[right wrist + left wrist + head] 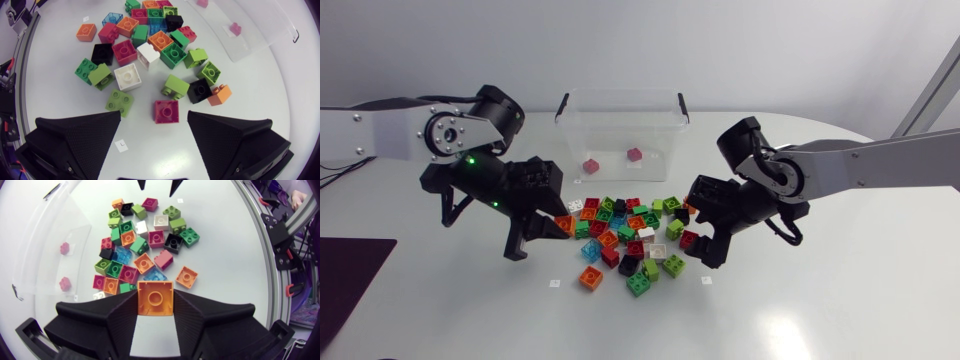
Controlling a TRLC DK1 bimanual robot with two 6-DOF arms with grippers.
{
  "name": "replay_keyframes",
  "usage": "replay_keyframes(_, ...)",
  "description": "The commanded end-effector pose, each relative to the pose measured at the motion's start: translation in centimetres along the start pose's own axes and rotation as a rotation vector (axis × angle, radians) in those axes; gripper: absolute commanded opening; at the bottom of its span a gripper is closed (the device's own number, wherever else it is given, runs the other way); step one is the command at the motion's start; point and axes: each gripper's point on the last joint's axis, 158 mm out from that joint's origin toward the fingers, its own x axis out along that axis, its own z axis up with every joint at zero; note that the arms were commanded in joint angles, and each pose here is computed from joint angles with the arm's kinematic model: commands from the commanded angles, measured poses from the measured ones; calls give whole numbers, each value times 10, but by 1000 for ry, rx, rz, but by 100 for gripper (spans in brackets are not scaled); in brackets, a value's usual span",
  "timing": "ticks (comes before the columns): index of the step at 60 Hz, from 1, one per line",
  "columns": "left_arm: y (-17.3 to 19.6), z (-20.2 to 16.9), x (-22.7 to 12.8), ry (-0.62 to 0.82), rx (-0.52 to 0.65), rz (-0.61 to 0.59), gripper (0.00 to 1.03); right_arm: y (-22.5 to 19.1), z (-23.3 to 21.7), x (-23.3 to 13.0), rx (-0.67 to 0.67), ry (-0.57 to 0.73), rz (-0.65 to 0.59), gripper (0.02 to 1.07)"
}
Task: Place the duplo bricks in the container
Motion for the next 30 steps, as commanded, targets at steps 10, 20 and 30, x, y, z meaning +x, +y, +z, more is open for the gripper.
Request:
replay_keyframes(10, 32, 29, -32, -74, -30, 92, 37, -13, -16, 22, -2, 28, 25, 96)
replay_keyframes(20, 48, 43, -42, -113, -47, 135, 37, -20, -20, 34, 3, 32, 34, 96)
replay_keyframes(30, 68, 56, -52, -155, -77, 189, 37, -24, -20, 45, 4, 31, 39, 96)
